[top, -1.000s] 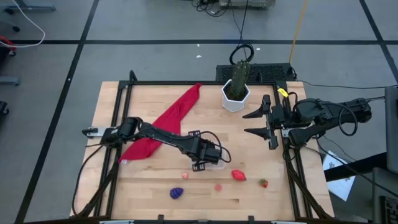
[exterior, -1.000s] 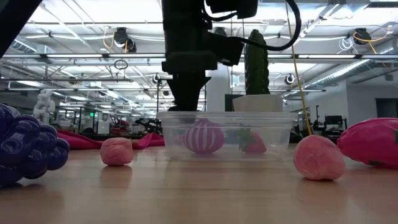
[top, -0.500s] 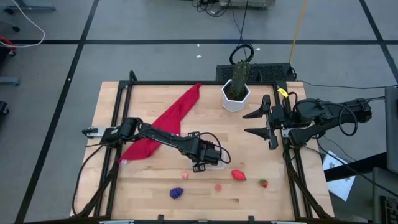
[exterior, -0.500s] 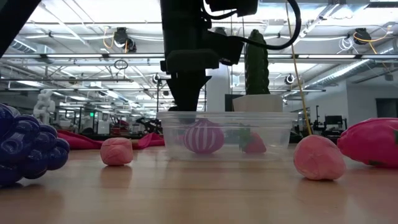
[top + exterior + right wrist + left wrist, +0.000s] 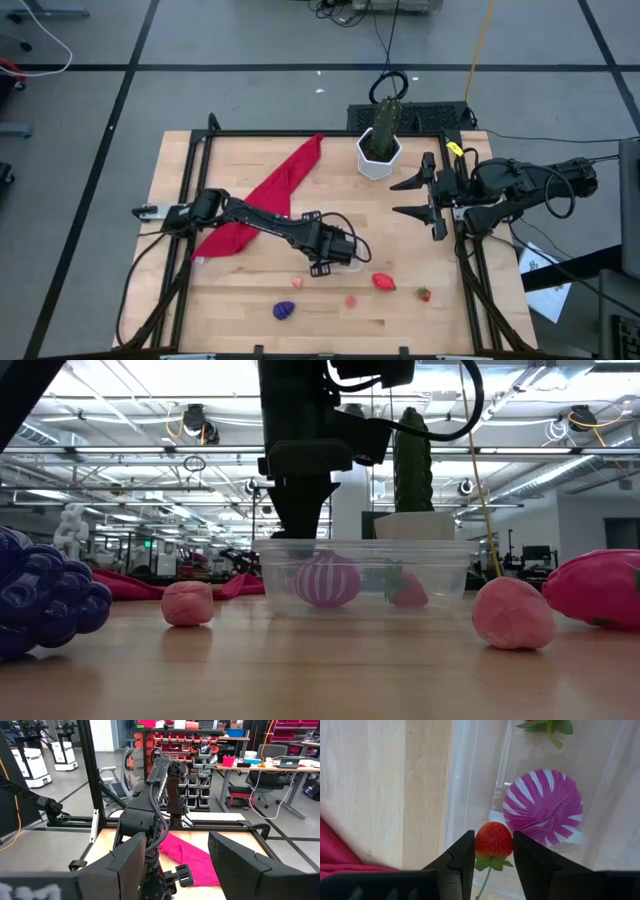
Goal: Pick and placing Produce into tupperware
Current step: Put the left red strawberry into the transparent bin, then put the left pink peach into the transparent bin
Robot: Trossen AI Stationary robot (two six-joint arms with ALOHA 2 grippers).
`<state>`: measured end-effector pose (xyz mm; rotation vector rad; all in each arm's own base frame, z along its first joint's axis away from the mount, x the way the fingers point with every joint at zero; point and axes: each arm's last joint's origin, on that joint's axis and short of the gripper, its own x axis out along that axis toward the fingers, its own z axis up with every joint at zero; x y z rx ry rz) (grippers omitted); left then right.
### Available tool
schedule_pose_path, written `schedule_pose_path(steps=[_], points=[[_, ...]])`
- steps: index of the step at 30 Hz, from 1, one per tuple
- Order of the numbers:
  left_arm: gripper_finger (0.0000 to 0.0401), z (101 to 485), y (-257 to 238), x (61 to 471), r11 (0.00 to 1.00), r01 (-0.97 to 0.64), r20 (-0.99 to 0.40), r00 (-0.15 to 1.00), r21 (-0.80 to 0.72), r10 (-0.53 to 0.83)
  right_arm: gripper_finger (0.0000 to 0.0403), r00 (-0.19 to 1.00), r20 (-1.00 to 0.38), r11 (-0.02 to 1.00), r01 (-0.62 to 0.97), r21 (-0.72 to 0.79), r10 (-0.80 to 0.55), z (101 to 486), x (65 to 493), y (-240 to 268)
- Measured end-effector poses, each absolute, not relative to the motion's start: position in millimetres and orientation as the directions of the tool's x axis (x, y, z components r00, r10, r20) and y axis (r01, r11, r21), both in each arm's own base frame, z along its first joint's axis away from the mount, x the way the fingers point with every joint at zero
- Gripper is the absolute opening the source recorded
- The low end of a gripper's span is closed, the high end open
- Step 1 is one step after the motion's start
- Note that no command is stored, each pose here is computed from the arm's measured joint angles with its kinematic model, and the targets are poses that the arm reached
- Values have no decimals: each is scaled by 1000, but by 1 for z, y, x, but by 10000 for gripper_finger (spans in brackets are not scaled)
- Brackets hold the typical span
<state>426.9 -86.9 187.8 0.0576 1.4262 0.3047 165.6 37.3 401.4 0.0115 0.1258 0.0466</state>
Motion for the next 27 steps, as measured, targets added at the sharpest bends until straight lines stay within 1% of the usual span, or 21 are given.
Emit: schedule_pose_path(steps=[13, 15, 22, 27], points=[[124, 188, -87, 427, 960, -171, -964, 111, 222, 243, 208, 990, -132, 999, -44, 32, 48, 401, 166, 37], [135, 188, -87, 427, 959, -170, -963, 111, 225, 245, 208, 990, -132, 999, -44, 32, 48, 401, 166, 37], [199, 188, -87, 426, 955, -188, -962, 108, 227, 250, 208, 990, -132, 999, -44, 32, 47, 401, 166, 37], [227, 190, -86, 426, 956, -189, -962, 113, 226, 249, 208, 990, -132, 999, -44, 32, 47, 401, 166, 37]])
